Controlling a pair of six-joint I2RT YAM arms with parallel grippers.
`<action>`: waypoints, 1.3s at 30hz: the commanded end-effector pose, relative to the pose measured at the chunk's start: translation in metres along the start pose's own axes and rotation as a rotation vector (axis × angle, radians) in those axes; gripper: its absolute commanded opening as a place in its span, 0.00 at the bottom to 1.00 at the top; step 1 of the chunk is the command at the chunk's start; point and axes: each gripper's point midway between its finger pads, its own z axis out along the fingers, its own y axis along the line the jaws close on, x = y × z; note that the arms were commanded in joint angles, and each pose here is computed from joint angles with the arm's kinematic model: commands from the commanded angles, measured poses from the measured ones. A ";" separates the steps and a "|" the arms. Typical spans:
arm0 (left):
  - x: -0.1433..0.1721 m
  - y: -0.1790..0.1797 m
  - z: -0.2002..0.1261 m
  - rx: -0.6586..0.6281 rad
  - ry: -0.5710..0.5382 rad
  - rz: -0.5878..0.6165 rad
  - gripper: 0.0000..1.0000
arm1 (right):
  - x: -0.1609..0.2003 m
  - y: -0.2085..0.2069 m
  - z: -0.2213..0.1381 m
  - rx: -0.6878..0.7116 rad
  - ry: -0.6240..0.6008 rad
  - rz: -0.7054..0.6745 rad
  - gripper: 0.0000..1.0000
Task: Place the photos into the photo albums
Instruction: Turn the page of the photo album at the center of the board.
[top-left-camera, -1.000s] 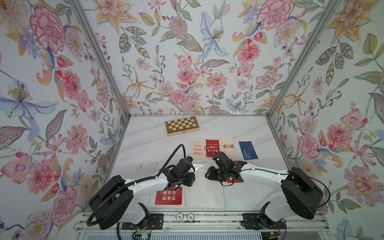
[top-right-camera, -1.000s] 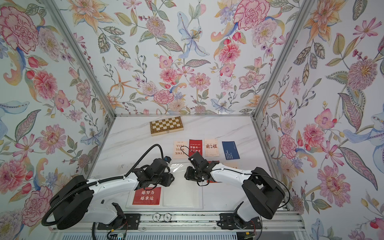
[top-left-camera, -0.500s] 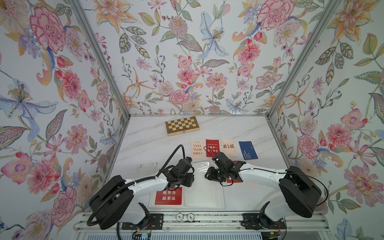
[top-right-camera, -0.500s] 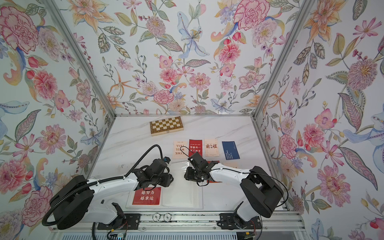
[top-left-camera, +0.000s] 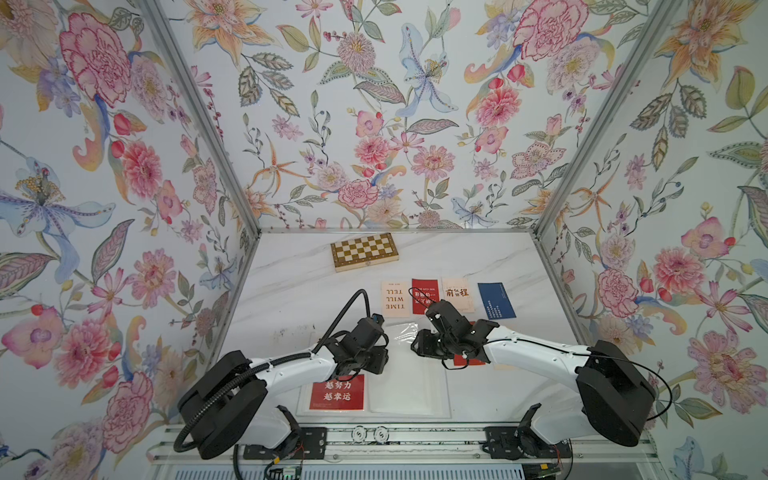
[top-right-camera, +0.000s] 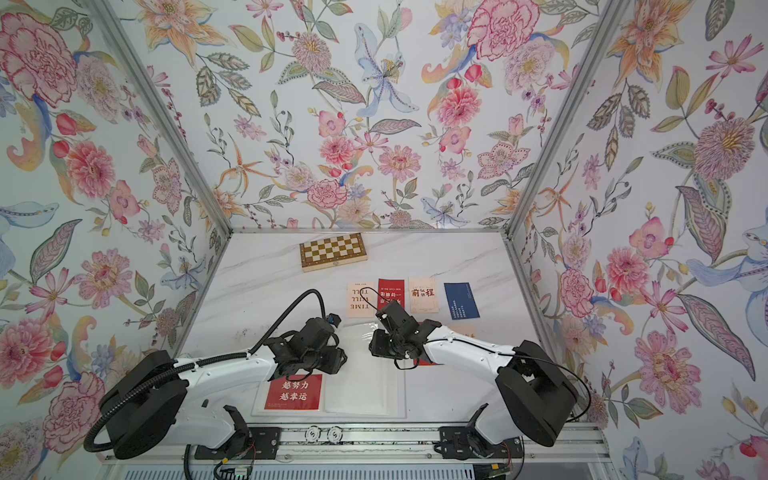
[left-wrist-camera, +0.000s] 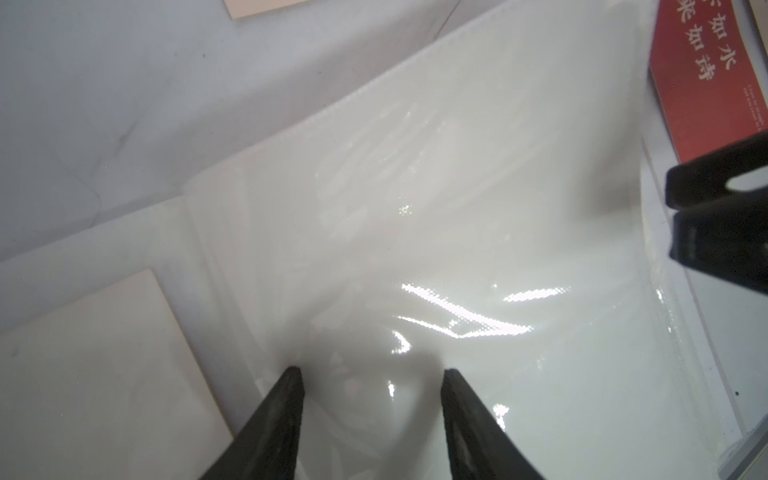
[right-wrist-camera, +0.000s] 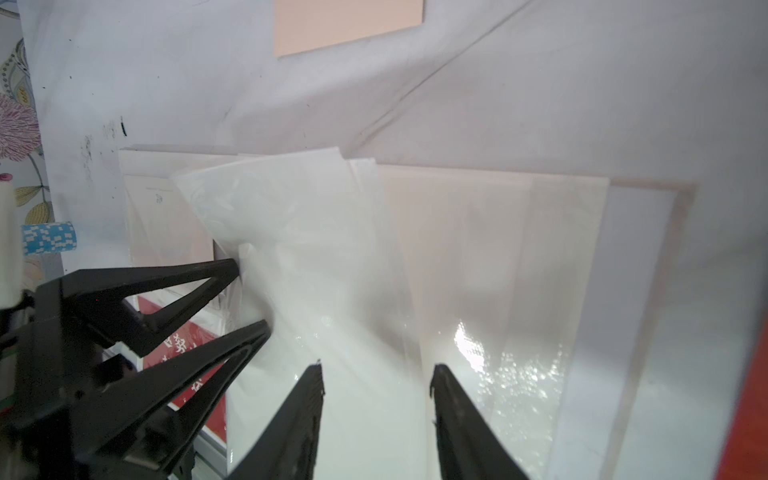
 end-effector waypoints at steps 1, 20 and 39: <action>0.021 0.011 0.002 -0.025 0.069 -0.013 0.52 | -0.001 0.007 -0.003 -0.001 -0.005 -0.034 0.45; 0.023 0.012 0.002 -0.026 0.071 -0.016 0.52 | 0.008 0.007 0.017 -0.010 0.054 -0.042 0.45; 0.020 0.010 -0.001 -0.015 0.059 -0.013 0.52 | 0.020 0.026 0.027 -0.121 0.106 -0.065 0.44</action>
